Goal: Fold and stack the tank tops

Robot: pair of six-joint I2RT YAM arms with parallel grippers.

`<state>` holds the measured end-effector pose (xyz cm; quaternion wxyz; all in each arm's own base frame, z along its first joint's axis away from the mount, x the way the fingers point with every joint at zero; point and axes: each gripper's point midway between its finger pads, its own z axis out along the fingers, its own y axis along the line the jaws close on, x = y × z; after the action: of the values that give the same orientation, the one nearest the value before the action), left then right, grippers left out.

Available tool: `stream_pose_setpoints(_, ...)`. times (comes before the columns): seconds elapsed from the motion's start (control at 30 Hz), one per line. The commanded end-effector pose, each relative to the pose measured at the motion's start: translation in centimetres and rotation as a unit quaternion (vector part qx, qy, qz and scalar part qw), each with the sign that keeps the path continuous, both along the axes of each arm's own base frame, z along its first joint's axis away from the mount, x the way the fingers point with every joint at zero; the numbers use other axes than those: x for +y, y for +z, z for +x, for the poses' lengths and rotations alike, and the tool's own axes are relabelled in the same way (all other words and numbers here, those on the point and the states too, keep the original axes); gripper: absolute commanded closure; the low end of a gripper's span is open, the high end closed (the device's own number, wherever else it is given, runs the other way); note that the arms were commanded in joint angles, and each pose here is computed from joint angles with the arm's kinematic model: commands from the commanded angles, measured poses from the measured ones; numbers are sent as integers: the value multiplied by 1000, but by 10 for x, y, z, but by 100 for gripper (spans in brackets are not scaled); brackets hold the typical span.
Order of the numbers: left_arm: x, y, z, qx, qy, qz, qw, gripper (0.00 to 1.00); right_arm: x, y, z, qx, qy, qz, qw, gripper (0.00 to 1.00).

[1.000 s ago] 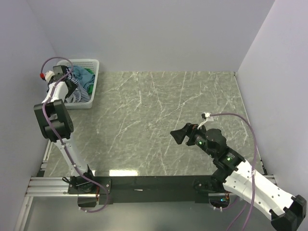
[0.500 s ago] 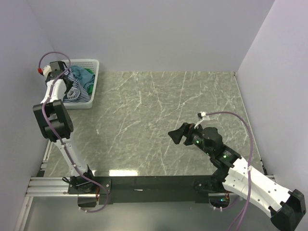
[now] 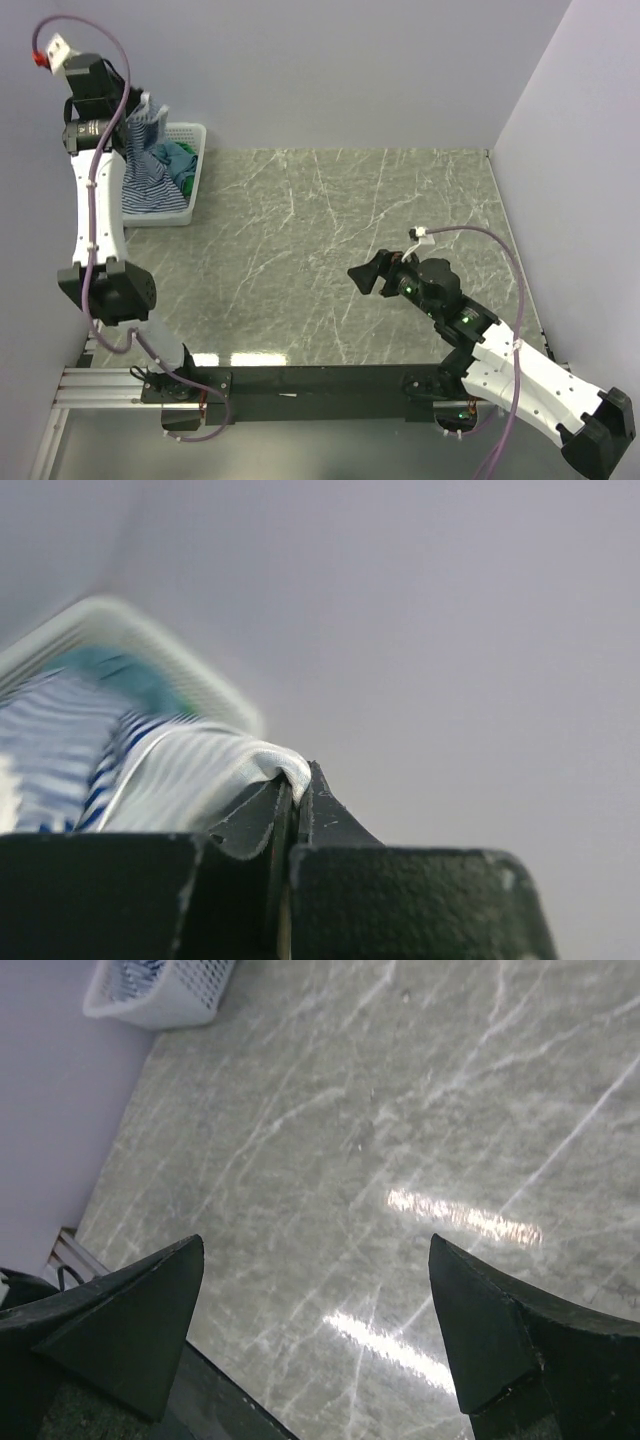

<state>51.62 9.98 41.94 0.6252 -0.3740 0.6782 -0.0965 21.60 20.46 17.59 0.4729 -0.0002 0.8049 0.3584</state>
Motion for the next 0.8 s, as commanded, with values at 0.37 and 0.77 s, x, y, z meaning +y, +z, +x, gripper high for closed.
stream_pose_setpoints(0.37,-229,205,-190,-242,-238,50,939,99,-23,102,8,-104,-50,35,993,1)
stream_pose_setpoints(0.77,-330,101,-161,-123,-329,0,936,98,-44,108,9,-112,-100,44,988,1)
